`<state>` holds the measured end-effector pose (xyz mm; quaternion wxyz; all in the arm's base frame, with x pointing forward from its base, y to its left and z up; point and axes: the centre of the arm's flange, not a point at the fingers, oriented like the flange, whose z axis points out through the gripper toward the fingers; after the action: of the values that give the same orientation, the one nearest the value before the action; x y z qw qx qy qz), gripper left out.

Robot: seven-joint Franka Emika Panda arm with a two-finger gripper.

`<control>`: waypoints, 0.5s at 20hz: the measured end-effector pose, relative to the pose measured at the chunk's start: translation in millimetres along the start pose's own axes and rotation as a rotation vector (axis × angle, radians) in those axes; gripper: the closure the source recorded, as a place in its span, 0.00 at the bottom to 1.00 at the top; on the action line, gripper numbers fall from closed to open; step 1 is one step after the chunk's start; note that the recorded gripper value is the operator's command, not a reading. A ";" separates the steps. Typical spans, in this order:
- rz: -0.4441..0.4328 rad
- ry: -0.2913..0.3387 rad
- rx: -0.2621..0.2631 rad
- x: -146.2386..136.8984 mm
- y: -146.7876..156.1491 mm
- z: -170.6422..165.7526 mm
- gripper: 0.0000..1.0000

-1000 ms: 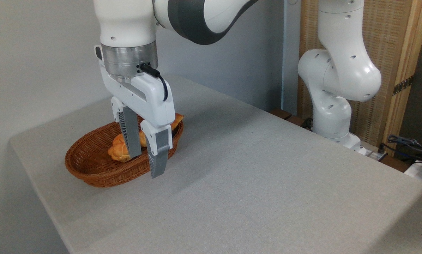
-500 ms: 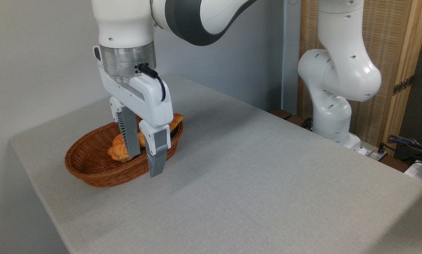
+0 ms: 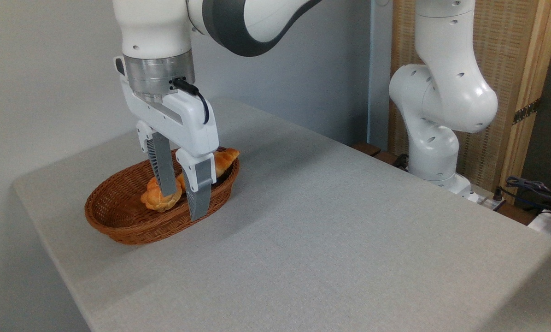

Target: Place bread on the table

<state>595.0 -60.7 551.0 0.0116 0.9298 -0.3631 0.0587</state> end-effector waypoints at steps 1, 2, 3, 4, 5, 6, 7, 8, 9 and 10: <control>0.007 0.000 -0.002 2.7 3.8 0.3 0.00; 0.008 0.000 -0.003 5.4 7.5 0.6 0.00; 0.007 0.001 -0.005 8.9 12.3 0.9 0.00; 0.010 0.002 -0.008 13.3 18.7 1.3 0.00; 0.013 0.002 -0.012 17.8 25.8 1.9 0.00; 0.023 -0.001 -0.017 22.6 33.7 3.0 0.00; 0.035 -0.004 -0.023 27.4 42.1 4.6 0.00; 0.048 -0.006 -0.028 32.0 50.3 6.7 0.00; 0.061 -0.009 -0.034 36.5 58.6 9.4 0.00; 0.075 -0.014 -0.040 40.6 66.8 12.7 0.00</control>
<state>580.7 -138.1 541.8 0.0254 0.9155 -0.3990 0.0455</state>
